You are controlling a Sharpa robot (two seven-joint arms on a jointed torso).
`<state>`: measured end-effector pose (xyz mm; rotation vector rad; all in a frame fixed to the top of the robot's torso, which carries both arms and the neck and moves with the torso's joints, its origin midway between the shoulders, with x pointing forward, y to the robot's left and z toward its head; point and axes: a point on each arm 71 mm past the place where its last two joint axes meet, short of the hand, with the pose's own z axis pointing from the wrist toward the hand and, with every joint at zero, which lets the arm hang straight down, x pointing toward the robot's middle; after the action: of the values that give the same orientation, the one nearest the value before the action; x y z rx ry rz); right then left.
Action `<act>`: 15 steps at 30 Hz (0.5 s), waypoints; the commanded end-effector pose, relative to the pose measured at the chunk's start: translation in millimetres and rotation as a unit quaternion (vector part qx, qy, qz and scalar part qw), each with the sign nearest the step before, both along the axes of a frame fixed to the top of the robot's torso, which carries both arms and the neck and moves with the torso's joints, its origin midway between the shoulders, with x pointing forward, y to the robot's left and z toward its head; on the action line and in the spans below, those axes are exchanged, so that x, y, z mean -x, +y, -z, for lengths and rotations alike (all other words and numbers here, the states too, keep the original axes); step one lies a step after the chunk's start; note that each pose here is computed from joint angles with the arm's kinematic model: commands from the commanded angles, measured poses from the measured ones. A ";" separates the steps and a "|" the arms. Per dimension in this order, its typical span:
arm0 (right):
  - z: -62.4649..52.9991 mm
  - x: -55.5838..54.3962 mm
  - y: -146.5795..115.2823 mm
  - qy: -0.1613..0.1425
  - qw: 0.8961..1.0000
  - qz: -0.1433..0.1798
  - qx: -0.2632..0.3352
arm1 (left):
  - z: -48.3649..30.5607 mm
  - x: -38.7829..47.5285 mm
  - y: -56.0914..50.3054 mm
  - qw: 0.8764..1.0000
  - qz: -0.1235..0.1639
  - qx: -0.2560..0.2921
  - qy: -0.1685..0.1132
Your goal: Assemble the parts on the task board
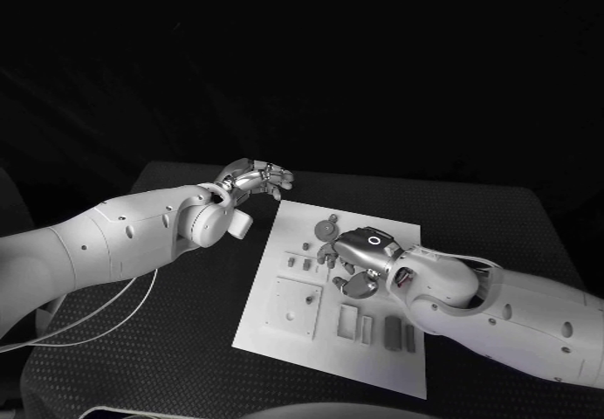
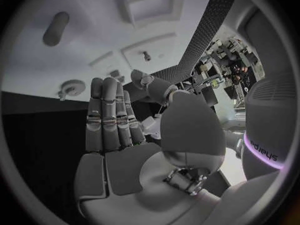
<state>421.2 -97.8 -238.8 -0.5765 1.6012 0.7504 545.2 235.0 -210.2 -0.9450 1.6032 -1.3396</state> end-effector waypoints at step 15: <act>-12.0 -23.3 -78.3 0.069 0.992 0.086 0.062 | -0.8 -0.2 0.7 1.000 0.005 0.006 -0.001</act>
<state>445.4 -174.5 -220.1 -0.4548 1.7228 0.6053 545.6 237.6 -210.5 -0.9472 1.6021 -1.3347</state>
